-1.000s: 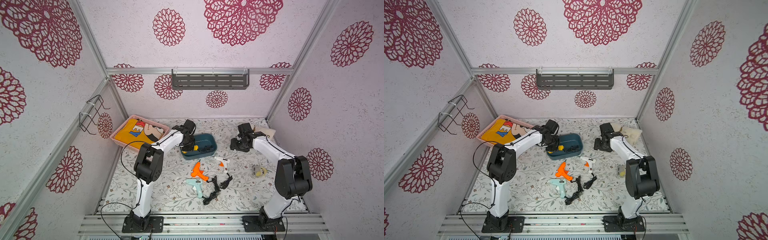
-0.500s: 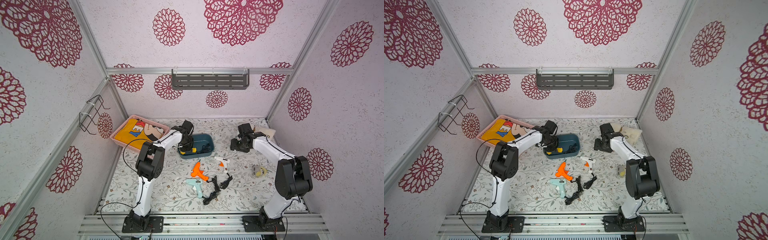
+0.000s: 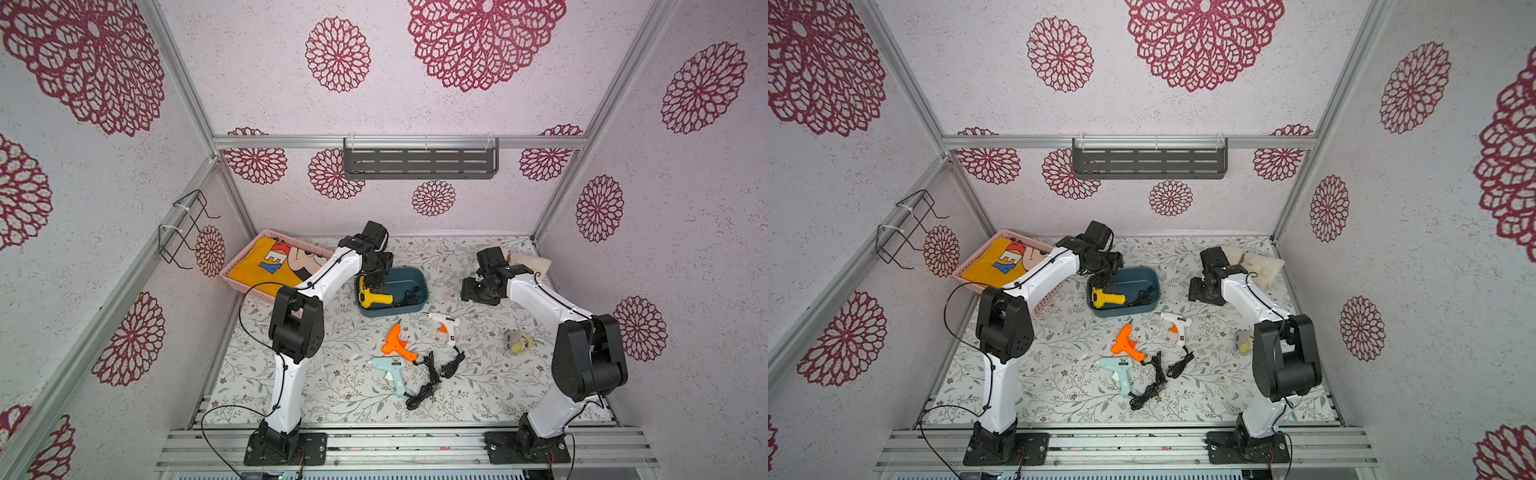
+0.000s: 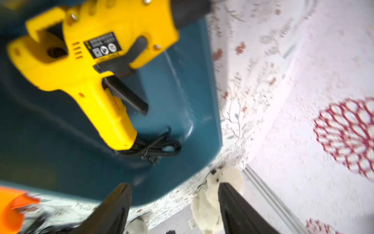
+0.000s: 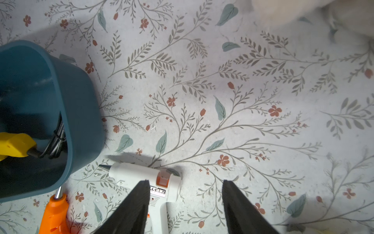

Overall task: Put the hot melt glue gun into the storage box
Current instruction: Place the hot melt adhesive gun in the storage box, then adjust the hot melt adhesive gun in the storage box.

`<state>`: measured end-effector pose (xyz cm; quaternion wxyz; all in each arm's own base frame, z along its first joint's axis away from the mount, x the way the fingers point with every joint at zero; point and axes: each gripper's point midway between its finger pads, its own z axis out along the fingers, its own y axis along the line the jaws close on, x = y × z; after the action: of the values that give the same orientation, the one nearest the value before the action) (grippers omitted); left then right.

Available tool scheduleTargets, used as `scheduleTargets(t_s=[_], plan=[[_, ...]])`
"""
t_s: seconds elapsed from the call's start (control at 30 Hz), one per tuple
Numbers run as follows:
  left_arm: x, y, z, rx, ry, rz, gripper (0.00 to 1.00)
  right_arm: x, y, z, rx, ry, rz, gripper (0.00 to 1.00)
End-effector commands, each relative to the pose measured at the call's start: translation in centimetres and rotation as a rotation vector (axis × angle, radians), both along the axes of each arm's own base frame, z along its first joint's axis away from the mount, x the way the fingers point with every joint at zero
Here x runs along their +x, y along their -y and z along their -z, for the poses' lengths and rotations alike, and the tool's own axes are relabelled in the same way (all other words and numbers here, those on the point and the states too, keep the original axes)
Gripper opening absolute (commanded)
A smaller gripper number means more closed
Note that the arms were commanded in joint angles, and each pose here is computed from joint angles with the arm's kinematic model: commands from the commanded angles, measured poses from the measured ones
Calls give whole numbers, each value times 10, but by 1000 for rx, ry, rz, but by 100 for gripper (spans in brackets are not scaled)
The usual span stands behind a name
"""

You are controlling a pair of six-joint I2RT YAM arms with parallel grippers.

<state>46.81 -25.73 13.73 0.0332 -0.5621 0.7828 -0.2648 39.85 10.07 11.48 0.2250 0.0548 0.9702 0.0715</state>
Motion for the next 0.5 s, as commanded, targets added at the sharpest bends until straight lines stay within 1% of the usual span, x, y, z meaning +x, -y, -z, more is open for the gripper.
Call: scheduleTargets(t_s=[0.0,0.1,0.17,0.23,0.3,0.33,0.37,0.47], plan=[[-20,-24,-45,95,83,177,75,-5,4,-16,8,38,21,64],[-42,-48,-56,229,100,357,73,-10,6,-9,5,25,24,64],[-58,-65,-62,338,92,508,72,-14,7,-4,5,15,25,64],[-74,-73,-68,430,91,689,72,-18,7,1,5,1,24,64],[-95,-71,-70,503,89,876,72,-20,7,3,3,-5,20,64],[-107,-69,-65,542,71,973,72,-20,7,4,2,-8,17,64],[-121,-64,-69,568,84,1059,72,-21,7,5,-2,-12,13,64],[-153,-45,-54,635,90,1263,72,-20,8,6,-8,-14,10,64]])
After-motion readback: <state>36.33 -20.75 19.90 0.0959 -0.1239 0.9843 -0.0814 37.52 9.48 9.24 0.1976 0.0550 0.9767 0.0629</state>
